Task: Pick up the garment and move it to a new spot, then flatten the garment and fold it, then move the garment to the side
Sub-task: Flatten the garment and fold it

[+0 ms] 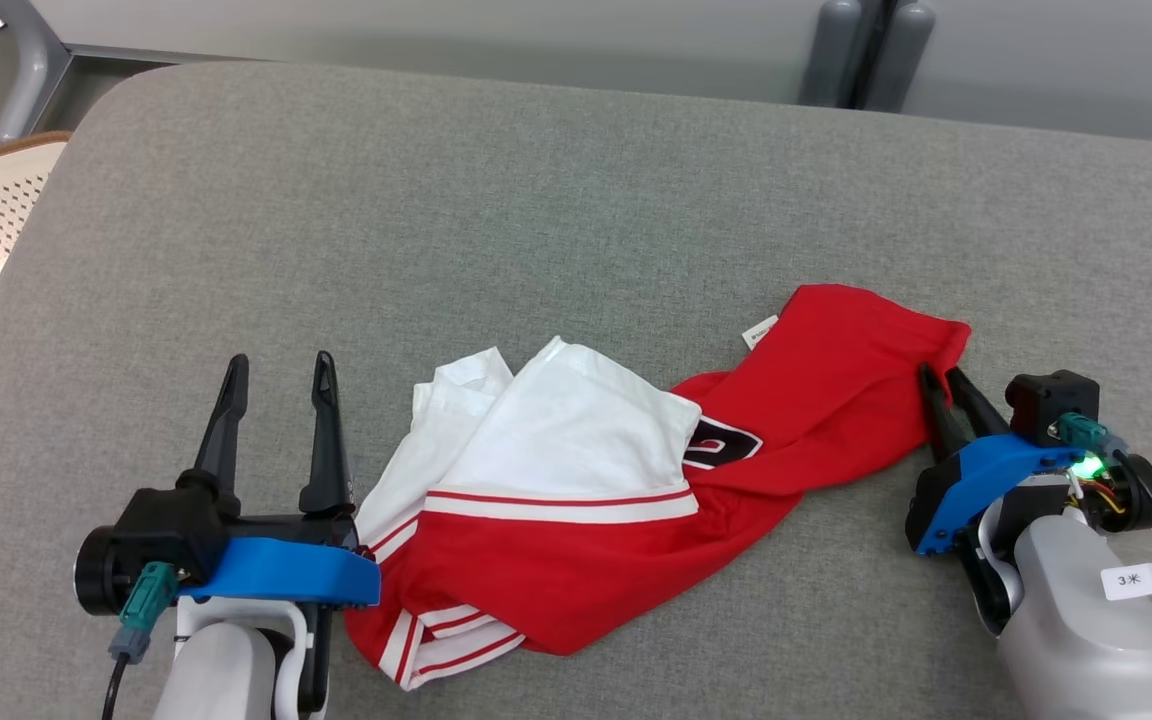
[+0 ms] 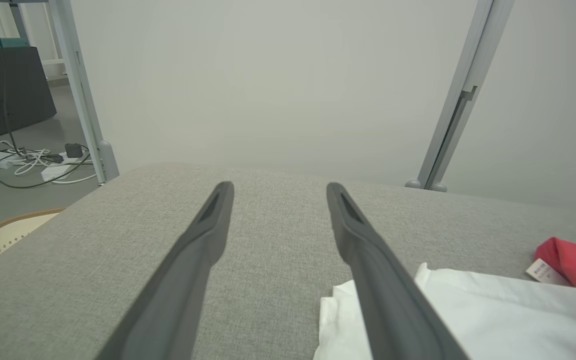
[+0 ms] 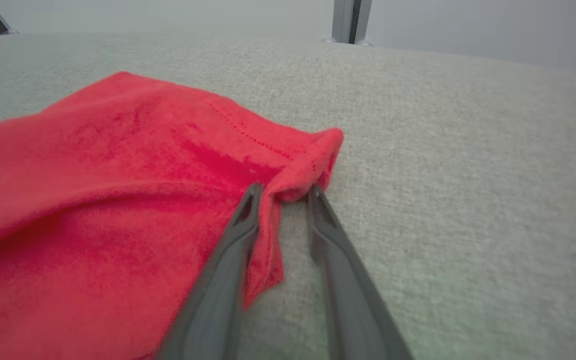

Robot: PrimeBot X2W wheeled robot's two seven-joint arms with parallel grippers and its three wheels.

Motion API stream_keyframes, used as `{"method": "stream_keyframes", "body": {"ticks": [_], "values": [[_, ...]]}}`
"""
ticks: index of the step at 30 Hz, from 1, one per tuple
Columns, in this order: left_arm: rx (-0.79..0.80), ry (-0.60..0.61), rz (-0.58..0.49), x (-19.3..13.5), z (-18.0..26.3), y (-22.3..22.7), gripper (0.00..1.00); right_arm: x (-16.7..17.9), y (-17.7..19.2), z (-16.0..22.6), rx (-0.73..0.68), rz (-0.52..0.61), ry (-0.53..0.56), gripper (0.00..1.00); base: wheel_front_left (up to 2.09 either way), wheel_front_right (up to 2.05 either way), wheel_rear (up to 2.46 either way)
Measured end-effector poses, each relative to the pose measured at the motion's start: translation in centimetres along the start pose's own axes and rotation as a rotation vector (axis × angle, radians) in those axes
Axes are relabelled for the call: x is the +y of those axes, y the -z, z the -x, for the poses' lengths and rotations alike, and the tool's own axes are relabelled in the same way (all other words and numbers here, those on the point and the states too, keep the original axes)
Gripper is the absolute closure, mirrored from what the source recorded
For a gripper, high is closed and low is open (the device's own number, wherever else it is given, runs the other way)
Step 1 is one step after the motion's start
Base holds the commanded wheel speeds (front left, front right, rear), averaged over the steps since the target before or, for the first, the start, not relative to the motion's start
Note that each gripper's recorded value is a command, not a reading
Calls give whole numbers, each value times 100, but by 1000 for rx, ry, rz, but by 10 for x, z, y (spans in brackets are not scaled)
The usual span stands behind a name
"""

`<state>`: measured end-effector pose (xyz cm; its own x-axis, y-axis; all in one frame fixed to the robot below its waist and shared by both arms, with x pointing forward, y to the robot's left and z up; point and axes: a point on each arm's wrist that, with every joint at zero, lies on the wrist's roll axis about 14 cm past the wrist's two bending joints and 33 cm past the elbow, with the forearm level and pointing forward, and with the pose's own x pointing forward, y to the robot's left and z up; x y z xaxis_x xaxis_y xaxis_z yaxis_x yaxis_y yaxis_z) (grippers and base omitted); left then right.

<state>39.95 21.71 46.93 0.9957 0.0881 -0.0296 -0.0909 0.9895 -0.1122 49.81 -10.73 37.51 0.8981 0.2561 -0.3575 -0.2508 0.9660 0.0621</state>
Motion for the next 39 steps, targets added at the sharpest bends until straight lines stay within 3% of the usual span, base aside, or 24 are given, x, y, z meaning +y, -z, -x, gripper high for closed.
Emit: {"method": "stream_keyframes", "body": {"ticks": [7, 12, 22, 34, 35, 36, 39], "values": [[-5, 9, 8, -5, 2, -1, 0, -15, -20, 12, -66, -12, 36, 100, 0, 0, 0], [-3, 41, 12, -16, 5, 0, 0, -39, -26, 44, -128, -23, 95, 100, 0, 0, 0], [-12, 124, 22, -44, 0, -2, 0, -87, -4, 126, -164, -83, 259, 100, 0, 0, 0], [-11, 165, 27, -56, -2, -1, 0, -103, 36, 193, -63, -185, 404, 100, 0, 0, 0], [-11, 164, 27, -56, -2, -1, 0, -104, 36, 195, -59, -181, 407, 66, 0, 0, 0], [-11, 166, 25, -56, -2, -1, 0, -103, 34, 195, -62, -170, 406, 0, 0, 0, 0], [-11, 169, 19, -56, -1, -1, 0, -102, 20, 193, -107, -158, 406, 0, 0, 0, 0]]}}
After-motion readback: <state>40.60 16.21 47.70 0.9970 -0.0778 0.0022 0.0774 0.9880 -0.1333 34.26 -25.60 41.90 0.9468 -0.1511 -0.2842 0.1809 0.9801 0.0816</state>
